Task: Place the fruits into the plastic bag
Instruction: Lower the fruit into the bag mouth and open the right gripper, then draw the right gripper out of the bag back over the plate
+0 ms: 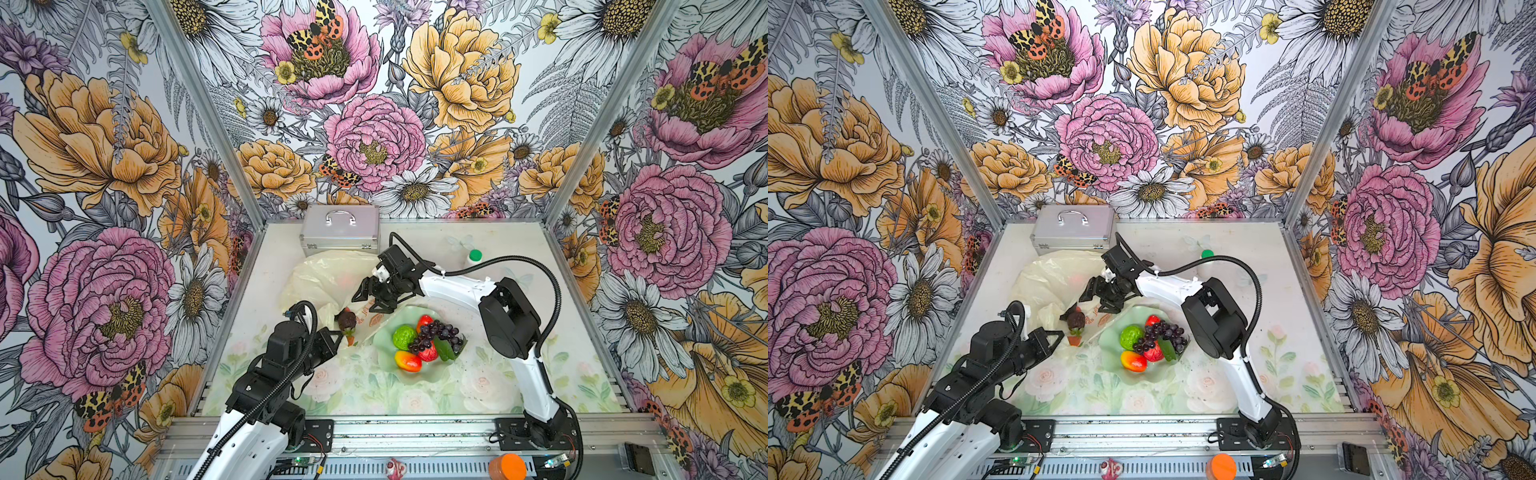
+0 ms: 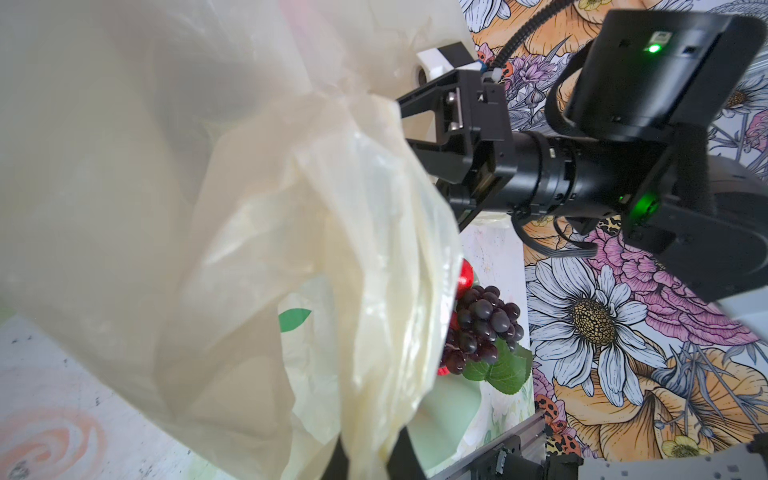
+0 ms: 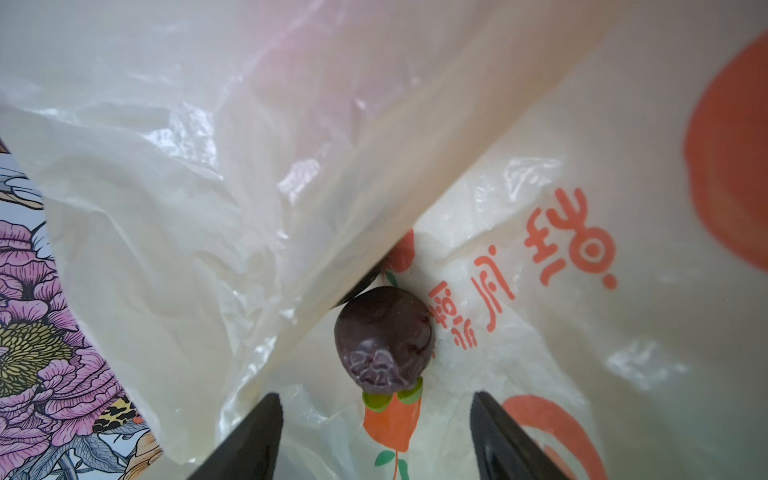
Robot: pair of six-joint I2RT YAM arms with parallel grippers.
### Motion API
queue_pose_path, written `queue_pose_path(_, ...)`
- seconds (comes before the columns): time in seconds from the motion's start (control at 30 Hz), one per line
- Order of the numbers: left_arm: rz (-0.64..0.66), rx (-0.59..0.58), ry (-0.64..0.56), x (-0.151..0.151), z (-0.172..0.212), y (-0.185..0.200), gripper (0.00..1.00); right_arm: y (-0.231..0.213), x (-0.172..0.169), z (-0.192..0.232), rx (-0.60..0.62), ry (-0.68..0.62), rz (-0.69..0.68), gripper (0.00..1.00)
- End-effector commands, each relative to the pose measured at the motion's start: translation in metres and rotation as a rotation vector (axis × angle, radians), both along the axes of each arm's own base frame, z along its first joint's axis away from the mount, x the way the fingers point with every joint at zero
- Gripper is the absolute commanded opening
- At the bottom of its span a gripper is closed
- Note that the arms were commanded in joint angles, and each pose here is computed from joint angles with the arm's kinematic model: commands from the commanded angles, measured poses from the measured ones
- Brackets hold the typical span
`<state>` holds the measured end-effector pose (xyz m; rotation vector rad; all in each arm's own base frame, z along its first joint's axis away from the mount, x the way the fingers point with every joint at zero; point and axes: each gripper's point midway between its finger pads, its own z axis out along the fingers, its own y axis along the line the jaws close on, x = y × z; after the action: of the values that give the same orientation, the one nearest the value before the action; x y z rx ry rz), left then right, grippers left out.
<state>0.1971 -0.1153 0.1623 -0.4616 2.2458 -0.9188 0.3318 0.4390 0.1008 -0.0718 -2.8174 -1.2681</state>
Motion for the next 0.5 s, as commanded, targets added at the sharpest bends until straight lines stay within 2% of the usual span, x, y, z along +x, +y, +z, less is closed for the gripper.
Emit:
queue_pose_path(0.0,-0.004,0.003,-0.023,0.001,0.003,0.000,0.00,-0.006,0.003,0.036,0.035,-0.082,-0.011,0.74)
queue_pose_path(0.47,-0.032,-0.017,-0.041,-0.001,0.008,-0.005,0.00,-0.035,-0.017,0.095,0.066,-0.175,-0.060,0.73)
